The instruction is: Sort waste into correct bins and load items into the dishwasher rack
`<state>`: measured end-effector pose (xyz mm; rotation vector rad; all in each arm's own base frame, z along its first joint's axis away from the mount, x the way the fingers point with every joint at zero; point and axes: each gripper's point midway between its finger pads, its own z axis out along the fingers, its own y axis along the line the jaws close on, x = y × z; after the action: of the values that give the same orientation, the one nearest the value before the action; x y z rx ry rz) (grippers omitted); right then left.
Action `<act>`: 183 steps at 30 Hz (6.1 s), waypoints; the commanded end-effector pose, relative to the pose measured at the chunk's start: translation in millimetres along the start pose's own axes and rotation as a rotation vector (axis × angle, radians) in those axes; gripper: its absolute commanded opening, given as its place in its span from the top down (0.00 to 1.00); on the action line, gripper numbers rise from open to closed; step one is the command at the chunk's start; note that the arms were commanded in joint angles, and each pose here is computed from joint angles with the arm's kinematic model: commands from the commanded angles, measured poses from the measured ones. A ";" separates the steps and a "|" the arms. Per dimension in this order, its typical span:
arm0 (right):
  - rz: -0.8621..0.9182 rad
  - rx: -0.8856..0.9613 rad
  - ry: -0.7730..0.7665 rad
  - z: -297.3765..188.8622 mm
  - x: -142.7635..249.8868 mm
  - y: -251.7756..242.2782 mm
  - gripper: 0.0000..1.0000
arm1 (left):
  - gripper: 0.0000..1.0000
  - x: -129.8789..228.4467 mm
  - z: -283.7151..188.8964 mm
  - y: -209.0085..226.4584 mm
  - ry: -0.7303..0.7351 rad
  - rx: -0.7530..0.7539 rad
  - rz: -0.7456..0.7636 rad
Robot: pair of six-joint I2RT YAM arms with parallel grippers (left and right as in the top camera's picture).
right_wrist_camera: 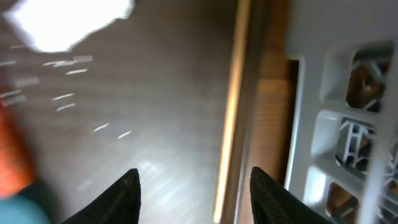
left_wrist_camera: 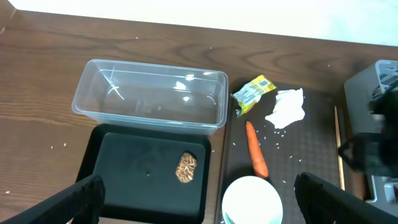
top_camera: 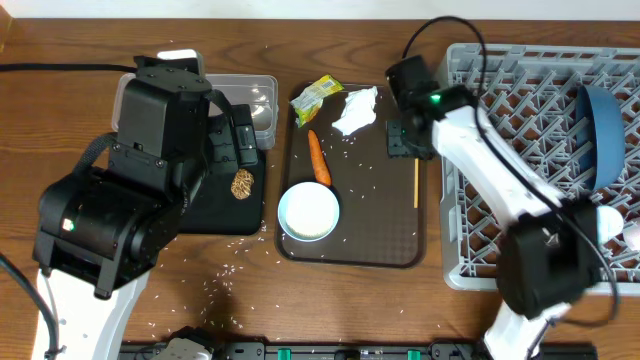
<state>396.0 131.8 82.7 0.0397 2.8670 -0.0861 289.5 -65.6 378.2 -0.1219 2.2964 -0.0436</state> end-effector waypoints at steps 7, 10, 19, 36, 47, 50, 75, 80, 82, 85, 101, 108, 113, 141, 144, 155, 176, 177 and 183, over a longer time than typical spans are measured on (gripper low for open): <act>0.110 0.046 0.106 63.3 10.2 -9.4 0.53 | 0.02 -6.6 -5.4 3.3 -0.025 -0.008 0.007; 0.116 0.045 0.142 75.9 16.3 -10.5 0.57 | 0.02 -6.6 -5.4 3.3 -0.025 -0.008 0.007; 0.112 0.027 0.209 95.0 30.0 -6.4 0.62 | 0.02 -6.6 -5.4 3.3 -0.025 -0.008 0.007; -0.102 -0.226 -0.113 -58.3 -31.5 11.2 0.99 | 0.02 -6.6 -5.4 3.3 -0.025 -0.008 0.007; -0.021 -0.113 -0.163 -98.6 -32.4 -112.4 0.99 | 0.02 -6.6 -5.4 3.3 -0.025 -0.008 0.007; -0.052 -0.149 -0.077 -73.8 -19.0 -110.3 0.99 | 0.02 -6.6 -5.4 3.3 -0.025 -0.008 0.007; -0.147 -0.340 -0.397 -151.4 -51.9 7.7 0.42 | 0.02 4.7 -7.9 -26.5 0.042 0.165 -0.017; -0.009 -0.223 -0.420 -147.8 -58.8 -6.8 0.36 | 0.02 -1.6 6.2 -34.7 0.030 0.176 0.074; 0.051 -0.204 -0.453 -160.3 -62.4 -23.5 0.35 | 0.02 -2.6 23.8 -40.5 0.045 0.169 0.130; 0.165 -0.193 -0.508 -189.3 -61.3 -62.3 0.28 | 0.02 -9.9 49.6 -50.5 0.049 0.161 0.144; 0.377 -0.176 -0.603 -274.4 10.8 -165.3 0.01 | 0.01 60.2 280.8 -126.3 0.303 0.236 0.492; 0.370 -0.162 -0.548 -264.4 18.8 -165.1 0.01 | 0.00 117.4 359.8 -134.0 0.382 0.204 0.616; 0.371 -0.161 -0.542 -263.5 19.5 -165.0 0.01 | 0.05 133.9 389.0 -137.3 0.381 0.204 0.615; 0.371 -0.159 -0.528 -261.7 22.4 -164.7 0.01 | 0.94 44.7 262.1 -54.3 0.335 -0.054 0.474; 0.371 -0.159 -0.528 -261.7 22.4 -164.7 0.01 | 0.94 58.1 273.1 -22.5 0.414 -0.079 0.462; 0.371 -0.159 -0.526 -261.3 23.0 -164.6 0.01 | 0.94 83.4 289.4 34.2 0.549 0.088 0.617; 0.372 -0.157 -0.512 -259.7 25.8 -164.5 0.01 | 0.21 122.7 275.1 -163.2 0.335 0.595 0.790; 0.372 -0.158 -0.512 -259.7 25.8 -164.4 0.01 | 0.21 128.5 284.4 -169.7 0.316 0.573 0.816; 0.371 -0.161 -0.506 -259.0 27.1 -163.6 0.01 | 0.25 157.6 332.7 -191.2 0.275 0.507 0.864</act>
<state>295.2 -13.5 333.0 0.4510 2.3073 0.1853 442.5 -278.0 93.5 1.2084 2.2580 -0.2599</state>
